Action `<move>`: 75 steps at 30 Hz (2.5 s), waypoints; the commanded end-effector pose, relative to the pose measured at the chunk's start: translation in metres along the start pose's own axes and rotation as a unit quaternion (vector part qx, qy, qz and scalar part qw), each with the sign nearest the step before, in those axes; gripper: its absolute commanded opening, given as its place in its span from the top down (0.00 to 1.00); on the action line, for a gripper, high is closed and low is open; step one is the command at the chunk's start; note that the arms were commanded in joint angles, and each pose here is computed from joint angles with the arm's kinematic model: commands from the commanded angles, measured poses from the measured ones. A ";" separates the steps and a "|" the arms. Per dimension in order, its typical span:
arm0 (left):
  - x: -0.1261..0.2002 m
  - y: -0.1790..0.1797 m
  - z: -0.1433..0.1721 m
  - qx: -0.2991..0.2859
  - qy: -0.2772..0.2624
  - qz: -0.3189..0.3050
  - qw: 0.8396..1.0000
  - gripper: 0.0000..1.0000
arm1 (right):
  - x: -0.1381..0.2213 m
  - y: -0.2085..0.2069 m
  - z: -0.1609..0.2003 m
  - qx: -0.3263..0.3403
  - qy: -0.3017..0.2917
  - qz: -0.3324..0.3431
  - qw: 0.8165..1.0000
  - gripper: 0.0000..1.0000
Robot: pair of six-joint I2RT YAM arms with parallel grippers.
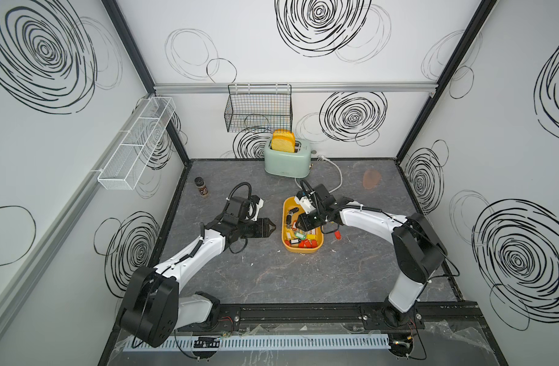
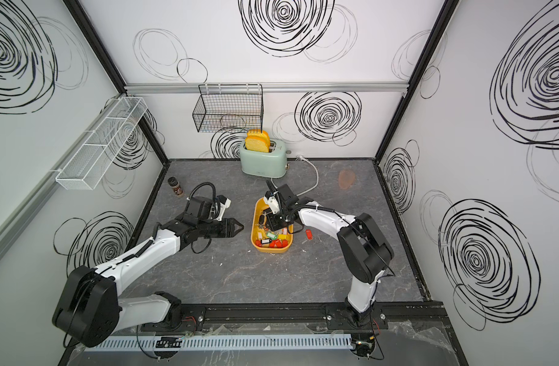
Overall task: Take the keys out of the storage box
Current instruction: Pick up the key from the storage box, then place the key at the center of the board.
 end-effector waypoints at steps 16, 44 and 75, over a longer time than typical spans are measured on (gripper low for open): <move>0.013 0.012 -0.004 0.008 -0.024 -0.001 1.000 0.39 | -0.041 -0.002 0.005 0.018 0.046 0.037 0.998 0.69; 0.012 0.015 -0.008 0.012 -0.028 0.000 1.000 0.40 | -0.030 0.008 -0.008 0.033 0.036 0.029 0.998 1.00; -0.007 -0.025 -0.012 -0.036 -0.006 0.031 0.999 0.40 | 0.113 -0.104 0.033 -0.186 -0.106 0.128 0.968 1.00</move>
Point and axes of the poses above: each gripper's point midway between its finger pads, its own x axis back along the fingers, its own y axis along the line the jaws close on, z = x × y, the point moved 7 cm from there along x, back along the fingers, and after that the axes turned 6 degrees about x, right-handed, at the moved point
